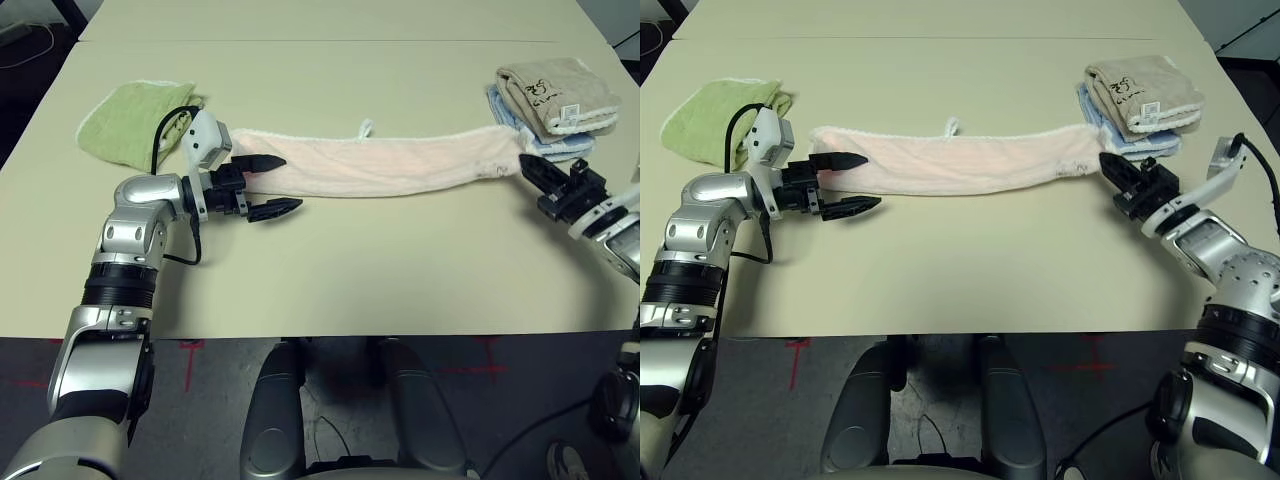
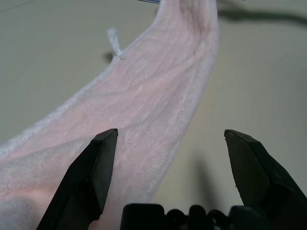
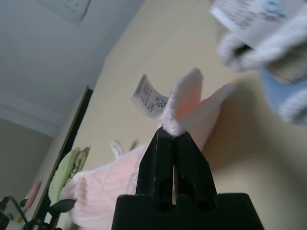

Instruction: Fold the towel and set it aside.

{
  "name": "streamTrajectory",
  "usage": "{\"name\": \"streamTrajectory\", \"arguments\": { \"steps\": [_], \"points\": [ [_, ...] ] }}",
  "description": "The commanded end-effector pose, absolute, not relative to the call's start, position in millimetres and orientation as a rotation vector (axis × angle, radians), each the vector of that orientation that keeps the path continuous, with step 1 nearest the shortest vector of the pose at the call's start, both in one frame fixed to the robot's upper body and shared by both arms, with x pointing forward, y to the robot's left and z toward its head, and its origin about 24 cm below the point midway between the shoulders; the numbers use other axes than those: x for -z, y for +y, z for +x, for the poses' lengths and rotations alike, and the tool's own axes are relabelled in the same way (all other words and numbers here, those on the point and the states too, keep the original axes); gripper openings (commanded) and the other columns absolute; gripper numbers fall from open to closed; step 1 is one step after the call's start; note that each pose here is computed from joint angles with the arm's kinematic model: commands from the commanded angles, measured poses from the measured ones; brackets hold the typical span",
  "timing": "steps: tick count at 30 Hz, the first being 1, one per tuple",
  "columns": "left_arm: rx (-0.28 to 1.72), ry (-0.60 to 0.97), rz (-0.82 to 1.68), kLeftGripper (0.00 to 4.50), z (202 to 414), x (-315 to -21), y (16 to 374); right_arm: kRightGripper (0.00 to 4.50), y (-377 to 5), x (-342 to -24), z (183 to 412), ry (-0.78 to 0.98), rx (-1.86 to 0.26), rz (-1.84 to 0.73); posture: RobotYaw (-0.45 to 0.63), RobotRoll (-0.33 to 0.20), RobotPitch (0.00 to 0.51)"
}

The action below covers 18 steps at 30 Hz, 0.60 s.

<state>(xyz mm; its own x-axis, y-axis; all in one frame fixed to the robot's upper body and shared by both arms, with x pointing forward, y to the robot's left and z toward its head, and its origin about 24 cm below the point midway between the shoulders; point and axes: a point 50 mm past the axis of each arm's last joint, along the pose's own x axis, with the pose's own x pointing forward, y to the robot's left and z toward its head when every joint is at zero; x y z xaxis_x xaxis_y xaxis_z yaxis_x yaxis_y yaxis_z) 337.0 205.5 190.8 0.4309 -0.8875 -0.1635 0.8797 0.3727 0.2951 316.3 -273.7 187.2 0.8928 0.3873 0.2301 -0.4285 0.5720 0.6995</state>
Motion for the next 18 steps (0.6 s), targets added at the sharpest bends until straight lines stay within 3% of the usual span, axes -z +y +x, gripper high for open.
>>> {"name": "streamTrajectory", "arguments": {
  "steps": [1, 18],
  "points": [
    [1.131, -0.006, 0.375, 4.5, 335, -189, 207, 0.03, -262, -188, 317, -0.035, -0.557, 0.809, -0.01, 0.0, 0.291],
    [1.117, -0.008, 0.386, 4.5, 335, -191, 209, 0.03, -213, -207, 334, 0.124, -0.906, 0.543, 0.01, 0.0, 0.289]
  ]
}}
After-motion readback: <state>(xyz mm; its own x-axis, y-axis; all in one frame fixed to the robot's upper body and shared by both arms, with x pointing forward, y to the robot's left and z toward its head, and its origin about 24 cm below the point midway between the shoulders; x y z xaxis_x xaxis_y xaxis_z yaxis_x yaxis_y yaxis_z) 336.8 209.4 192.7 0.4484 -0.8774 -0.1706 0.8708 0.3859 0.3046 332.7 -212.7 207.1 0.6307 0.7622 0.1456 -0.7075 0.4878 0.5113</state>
